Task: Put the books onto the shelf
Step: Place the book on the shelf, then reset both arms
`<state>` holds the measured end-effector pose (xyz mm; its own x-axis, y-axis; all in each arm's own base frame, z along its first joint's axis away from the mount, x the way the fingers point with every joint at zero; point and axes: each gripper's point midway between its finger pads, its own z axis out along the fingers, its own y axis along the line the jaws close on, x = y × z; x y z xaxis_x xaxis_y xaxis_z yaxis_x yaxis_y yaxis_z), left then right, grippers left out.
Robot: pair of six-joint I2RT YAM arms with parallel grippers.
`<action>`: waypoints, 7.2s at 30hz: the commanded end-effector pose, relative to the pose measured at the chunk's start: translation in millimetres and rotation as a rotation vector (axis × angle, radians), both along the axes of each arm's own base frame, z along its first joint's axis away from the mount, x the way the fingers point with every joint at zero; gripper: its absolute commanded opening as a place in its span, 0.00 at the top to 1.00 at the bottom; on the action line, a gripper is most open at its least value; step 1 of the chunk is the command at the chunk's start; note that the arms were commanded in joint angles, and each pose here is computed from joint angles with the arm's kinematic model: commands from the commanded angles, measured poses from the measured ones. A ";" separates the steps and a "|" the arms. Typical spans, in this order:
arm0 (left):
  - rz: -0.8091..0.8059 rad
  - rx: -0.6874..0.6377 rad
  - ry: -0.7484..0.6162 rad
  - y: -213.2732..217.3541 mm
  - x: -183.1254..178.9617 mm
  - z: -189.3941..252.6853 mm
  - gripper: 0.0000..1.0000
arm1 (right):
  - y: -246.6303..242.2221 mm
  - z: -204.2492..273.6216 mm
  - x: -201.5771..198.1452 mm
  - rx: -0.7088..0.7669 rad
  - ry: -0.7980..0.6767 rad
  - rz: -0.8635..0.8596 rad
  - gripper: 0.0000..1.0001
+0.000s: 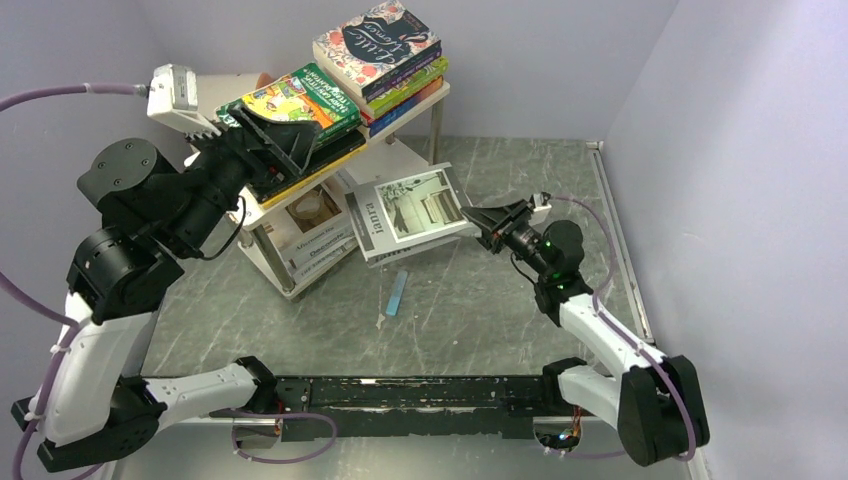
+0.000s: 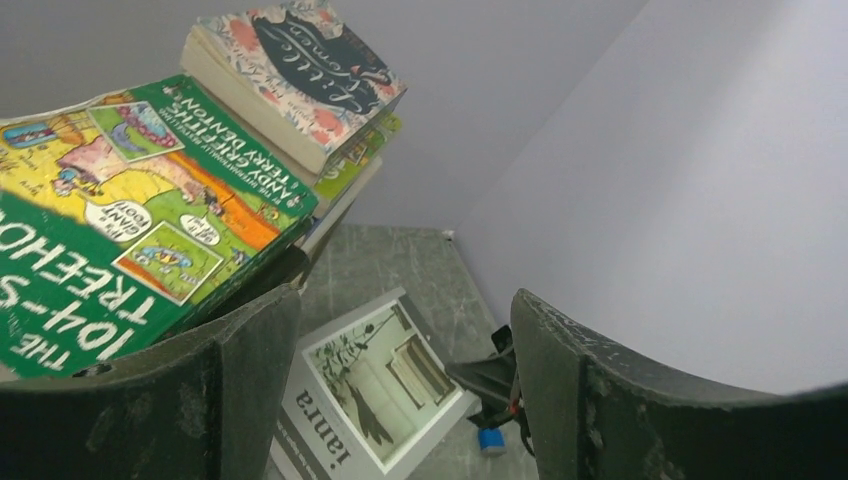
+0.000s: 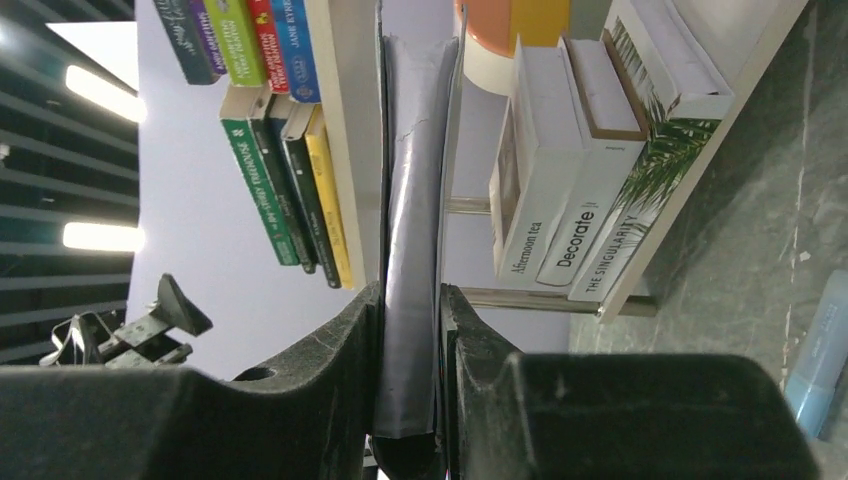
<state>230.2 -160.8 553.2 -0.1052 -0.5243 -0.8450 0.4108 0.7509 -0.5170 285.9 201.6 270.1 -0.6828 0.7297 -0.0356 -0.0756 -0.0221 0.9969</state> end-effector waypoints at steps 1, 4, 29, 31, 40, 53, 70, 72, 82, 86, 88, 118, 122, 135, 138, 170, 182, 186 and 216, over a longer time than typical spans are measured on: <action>0.034 0.061 0.026 16.6 -8.2 -15.4 0.19 | 14.6 23.8 10.9 -0.042 -0.087 0.014 0.73; 0.051 0.069 0.040 26.6 -14.8 -21.4 0.19 | 27.4 28.4 18.7 -0.038 -0.106 0.025 0.72; 0.063 0.056 0.057 41.9 -29.4 -27.6 0.19 | 202.8 12.4 80.4 -0.046 -0.175 0.126 0.70; 0.064 0.056 0.058 42.2 -29.5 -28.6 0.19 | 207.4 9.4 84.4 -0.046 -0.174 0.123 0.70; 0.072 0.063 0.063 43.4 -28.8 -30.1 0.19 | 219.9 -7.2 92.6 -0.080 -0.172 0.139 0.65; 0.070 0.089 0.076 40.4 -25.7 -34.0 0.19 | 207.0 -12.3 102.8 -0.455 -0.278 0.061 0.23; 0.001 0.165 0.075 37.9 -38.7 -51.3 0.17 | 170.9 1.2 121.2 -0.846 -0.377 -0.108 0.12; -0.002 0.187 0.087 40.7 -42.0 -59.8 0.16 | 154.3 8.5 112.7 -0.880 -0.381 -0.130 0.10; 0.182 0.273 0.192 103.0 -64.2 -90.0 0.14 | 33.6 -17.3 22.3 -1.241 -0.195 -0.068 0.00; 0.268 0.294 0.262 132.7 -78.7 -111.8 0.10 | -6.4 -0.2 -11.6 -1.230 -0.228 -0.131 0.00; 0.304 0.299 0.276 146.6 -86.5 -120.9 0.09 | -26.6 12.5 -23.6 -1.222 -0.242 -0.186 0.00; 0.335 0.301 0.247 181.2 -116.5 -112.3 0.03 | -98.4 117.9 -66.9 -1.185 -0.344 -0.395 0.00; 0.318 0.297 0.243 175.6 -114.0 -115.9 0.03 | -94.4 110.9 -67.2 -1.180 -0.349 -0.375 0.00; 0.308 0.294 0.230 168.8 -108.2 -116.1 0.03 | -81.7 104.1 -63.5 -1.174 -0.345 -0.328 0.00; 0.308 0.294 0.229 168.8 -108.3 -115.7 0.03 | -81.2 105.8 -62.9 -1.175 -0.344 -0.329 0.00; 0.296 0.286 0.237 166.3 -108.8 -115.9 0.03 | -76.1 115.0 -66.2 -1.164 -0.361 -0.295 0.00; 0.295 0.284 0.241 165.4 -108.1 -116.2 0.03 | -87.8 116.4 -64.5 -1.202 -0.348 -0.340 0.00; 0.295 0.284 0.245 165.1 -108.3 -117.1 0.03 | -88.3 117.8 -65.7 -1.194 -0.357 -0.343 0.00; 0.295 0.285 0.247 164.7 -107.6 -118.3 0.03 | -84.5 130.6 -74.1 -1.147 -0.443 -0.326 0.00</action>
<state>121.9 6.7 432.3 -0.2063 -0.3015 -0.9309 0.0404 0.9479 -0.3160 215.8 115.0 388.5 -0.2826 0.2515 -0.9257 -0.1960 0.9295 0.3123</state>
